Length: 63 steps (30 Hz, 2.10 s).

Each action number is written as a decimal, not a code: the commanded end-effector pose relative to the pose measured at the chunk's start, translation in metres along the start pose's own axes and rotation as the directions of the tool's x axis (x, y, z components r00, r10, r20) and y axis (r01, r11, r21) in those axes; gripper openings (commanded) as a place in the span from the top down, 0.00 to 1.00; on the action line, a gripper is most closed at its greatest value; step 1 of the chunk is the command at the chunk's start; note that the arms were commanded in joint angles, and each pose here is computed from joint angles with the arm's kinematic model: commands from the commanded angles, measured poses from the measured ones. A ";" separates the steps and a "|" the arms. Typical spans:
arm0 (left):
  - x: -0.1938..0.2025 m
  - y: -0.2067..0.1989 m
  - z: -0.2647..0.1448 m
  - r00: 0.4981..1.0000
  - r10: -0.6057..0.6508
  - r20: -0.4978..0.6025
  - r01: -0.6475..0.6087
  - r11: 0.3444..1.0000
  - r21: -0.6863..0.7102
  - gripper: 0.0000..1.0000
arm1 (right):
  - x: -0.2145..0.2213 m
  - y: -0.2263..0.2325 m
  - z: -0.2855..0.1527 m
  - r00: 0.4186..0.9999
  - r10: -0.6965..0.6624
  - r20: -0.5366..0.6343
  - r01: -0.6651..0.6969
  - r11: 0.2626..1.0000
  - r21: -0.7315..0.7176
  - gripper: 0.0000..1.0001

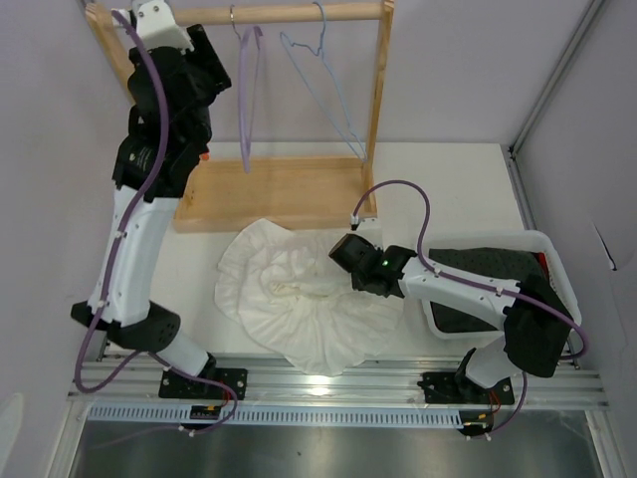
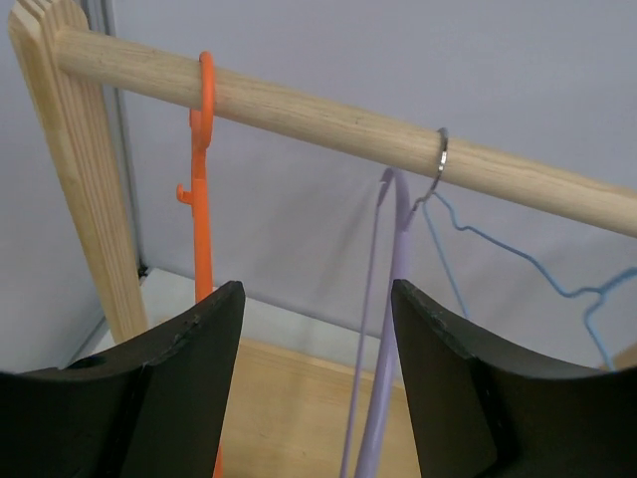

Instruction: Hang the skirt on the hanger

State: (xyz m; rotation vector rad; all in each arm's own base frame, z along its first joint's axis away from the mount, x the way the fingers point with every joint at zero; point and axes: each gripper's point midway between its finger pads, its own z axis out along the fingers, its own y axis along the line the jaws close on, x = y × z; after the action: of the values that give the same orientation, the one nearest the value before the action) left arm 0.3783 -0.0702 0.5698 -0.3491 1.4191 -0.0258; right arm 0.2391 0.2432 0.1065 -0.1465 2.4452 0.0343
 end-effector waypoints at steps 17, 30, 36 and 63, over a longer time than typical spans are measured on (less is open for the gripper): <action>0.016 0.060 0.038 0.988 0.117 -0.098 -0.133 0.974 -0.181 0.31 | -0.019 0.008 -0.004 0.999 0.037 0.033 -0.035 0.998 -0.050 1.00; 0.049 0.091 0.068 0.976 0.111 -0.189 -0.150 0.966 -0.209 0.34 | -0.019 0.019 -0.003 0.999 0.023 0.026 -0.021 0.997 -0.076 1.00; 0.061 0.085 0.082 0.974 0.100 -0.203 -0.137 0.975 -0.176 0.35 | -0.019 0.017 -0.003 1.000 0.012 0.027 -0.010 0.998 -0.066 1.00; 0.055 0.082 0.093 0.982 0.093 -0.166 -0.124 0.975 -0.187 0.65 | -0.019 0.010 0.001 1.000 0.004 0.017 -0.003 0.999 -0.048 1.00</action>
State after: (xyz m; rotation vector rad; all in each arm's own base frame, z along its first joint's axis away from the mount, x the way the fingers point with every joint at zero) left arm 0.4740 0.0099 0.4732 -0.4212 1.6886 0.1985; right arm 0.2430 0.2468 0.1033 -0.1693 2.4666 0.0692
